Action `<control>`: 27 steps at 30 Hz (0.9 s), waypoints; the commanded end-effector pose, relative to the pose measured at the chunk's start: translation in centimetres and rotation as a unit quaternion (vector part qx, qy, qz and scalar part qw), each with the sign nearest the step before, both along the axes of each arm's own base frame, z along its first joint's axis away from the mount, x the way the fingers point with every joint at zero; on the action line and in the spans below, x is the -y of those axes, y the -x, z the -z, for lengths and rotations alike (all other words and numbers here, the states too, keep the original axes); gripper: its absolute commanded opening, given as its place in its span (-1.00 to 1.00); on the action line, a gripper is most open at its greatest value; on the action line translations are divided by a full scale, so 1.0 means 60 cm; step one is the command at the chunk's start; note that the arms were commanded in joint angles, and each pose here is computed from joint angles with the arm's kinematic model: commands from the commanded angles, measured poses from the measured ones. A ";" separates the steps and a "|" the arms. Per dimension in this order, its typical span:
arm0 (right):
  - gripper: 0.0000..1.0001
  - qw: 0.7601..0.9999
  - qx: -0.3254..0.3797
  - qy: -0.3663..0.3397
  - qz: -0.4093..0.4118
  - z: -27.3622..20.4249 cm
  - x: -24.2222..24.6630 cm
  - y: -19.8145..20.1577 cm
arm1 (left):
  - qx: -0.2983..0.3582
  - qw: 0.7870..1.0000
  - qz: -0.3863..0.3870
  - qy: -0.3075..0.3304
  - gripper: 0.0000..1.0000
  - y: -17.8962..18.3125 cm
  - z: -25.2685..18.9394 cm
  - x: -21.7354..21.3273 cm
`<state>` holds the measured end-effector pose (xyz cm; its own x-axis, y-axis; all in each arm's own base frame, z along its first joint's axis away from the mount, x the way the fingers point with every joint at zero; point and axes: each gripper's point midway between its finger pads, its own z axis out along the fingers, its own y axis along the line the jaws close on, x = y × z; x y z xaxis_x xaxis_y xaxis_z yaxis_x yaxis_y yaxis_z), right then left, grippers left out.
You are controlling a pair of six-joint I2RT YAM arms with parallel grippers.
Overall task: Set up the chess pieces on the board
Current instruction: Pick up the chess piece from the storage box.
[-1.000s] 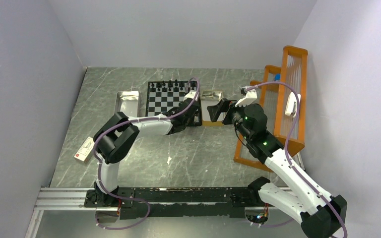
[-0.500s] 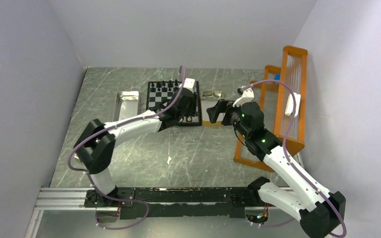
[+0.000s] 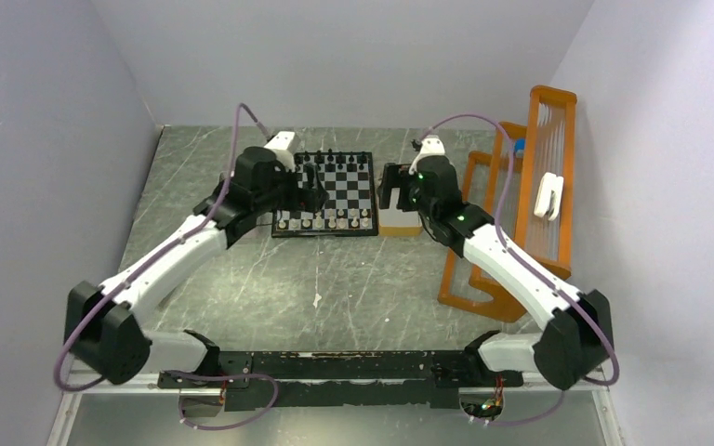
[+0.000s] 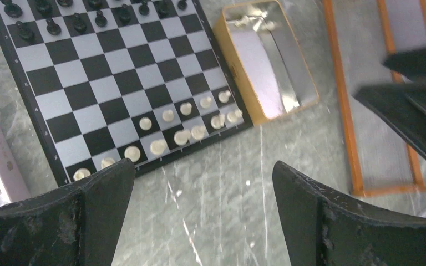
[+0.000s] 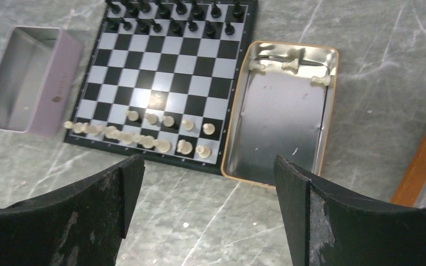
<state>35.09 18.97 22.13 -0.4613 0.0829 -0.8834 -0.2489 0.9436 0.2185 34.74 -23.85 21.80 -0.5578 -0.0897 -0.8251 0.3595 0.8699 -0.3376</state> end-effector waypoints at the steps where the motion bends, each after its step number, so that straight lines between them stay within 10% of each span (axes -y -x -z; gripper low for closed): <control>1: 0.73 0.998 0.018 0.047 0.022 0.004 0.007 -0.043 | 0.010 0.996 0.084 -0.002 0.96 0.070 -0.030 -0.020; 16: -0.21 0.924 0.029 0.362 0.116 0.134 0.092 -0.189 | 0.096 0.993 0.021 -0.063 0.82 0.137 -0.051 -0.131; 27: -0.32 0.903 -0.019 0.413 0.112 0.224 0.109 -0.245 | 0.130 0.986 -0.081 -0.069 0.73 0.137 -0.091 -0.195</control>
